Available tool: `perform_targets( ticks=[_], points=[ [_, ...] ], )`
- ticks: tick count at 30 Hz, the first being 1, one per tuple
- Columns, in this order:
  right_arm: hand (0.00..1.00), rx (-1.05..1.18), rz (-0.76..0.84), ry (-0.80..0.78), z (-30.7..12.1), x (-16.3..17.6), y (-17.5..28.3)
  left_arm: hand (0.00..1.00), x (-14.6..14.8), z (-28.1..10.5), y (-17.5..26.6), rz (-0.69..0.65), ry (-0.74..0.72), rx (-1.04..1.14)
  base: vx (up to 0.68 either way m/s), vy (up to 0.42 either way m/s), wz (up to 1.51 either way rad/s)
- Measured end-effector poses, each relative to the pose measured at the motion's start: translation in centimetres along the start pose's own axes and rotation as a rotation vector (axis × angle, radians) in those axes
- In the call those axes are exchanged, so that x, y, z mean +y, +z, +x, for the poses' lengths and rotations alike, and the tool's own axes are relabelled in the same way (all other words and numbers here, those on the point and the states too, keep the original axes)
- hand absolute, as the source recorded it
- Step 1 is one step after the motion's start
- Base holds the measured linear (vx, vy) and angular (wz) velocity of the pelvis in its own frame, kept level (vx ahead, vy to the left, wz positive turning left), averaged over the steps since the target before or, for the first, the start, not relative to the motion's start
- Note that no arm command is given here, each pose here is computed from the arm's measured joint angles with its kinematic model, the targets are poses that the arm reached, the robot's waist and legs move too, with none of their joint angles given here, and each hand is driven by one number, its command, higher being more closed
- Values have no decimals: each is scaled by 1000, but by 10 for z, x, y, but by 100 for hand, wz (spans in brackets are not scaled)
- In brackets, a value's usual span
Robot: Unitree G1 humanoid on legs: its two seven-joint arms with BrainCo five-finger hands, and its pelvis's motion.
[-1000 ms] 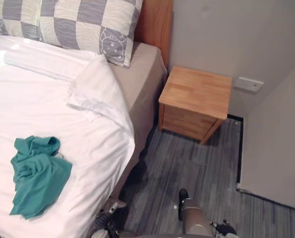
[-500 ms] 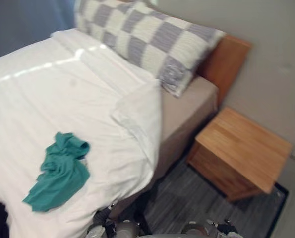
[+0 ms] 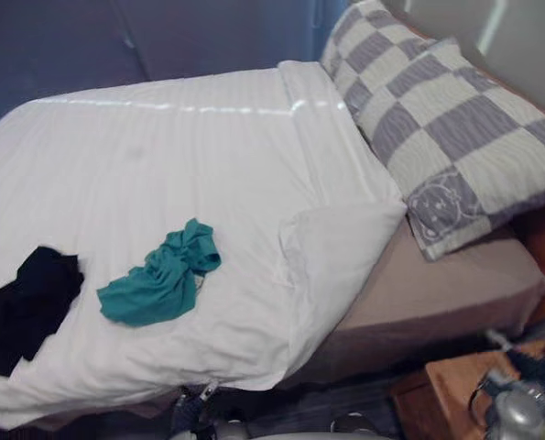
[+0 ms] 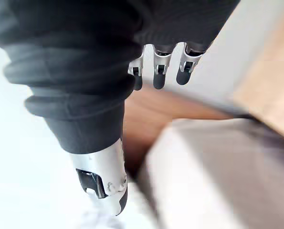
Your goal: Tidy the bed and pick cloth on bed and put in laundry
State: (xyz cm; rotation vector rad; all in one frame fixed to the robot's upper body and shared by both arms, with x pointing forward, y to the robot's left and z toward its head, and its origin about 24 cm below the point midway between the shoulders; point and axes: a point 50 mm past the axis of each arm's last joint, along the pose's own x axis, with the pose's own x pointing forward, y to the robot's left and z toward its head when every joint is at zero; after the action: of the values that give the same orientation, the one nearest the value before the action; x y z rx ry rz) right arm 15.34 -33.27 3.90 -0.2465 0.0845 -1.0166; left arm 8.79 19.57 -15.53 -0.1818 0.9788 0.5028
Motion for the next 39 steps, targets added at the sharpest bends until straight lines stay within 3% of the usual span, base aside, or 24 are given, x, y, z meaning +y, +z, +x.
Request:
perform_targets(
  ticks=[3,9,16,27,33,34,39],
  points=[
    [0,-217,34,14,10,24,51,0,6,2,6,24,5,-16,-82,-51,49],
    [0,-374,-2,30,26,38,90,0,2,4,5,136,-33,-4,-45,60,46],
    [0,-615,2,187,29,91,155,0,3,11,25,308,-81,-61,-130,83,1],
    [0,-822,-72,415,28,162,237,0,-6,16,53,358,-110,-162,-64,16,-1],
    [0,-886,-217,412,38,178,265,0,-18,18,84,382,-126,-271,-23,-2,5],
    [100,-890,-234,401,40,177,269,0,-22,19,88,385,-134,-283,-39,-6,7],
    [100,-921,-327,375,49,181,283,0,-43,17,102,404,-194,-341,-31,-19,-2]
  ],
)
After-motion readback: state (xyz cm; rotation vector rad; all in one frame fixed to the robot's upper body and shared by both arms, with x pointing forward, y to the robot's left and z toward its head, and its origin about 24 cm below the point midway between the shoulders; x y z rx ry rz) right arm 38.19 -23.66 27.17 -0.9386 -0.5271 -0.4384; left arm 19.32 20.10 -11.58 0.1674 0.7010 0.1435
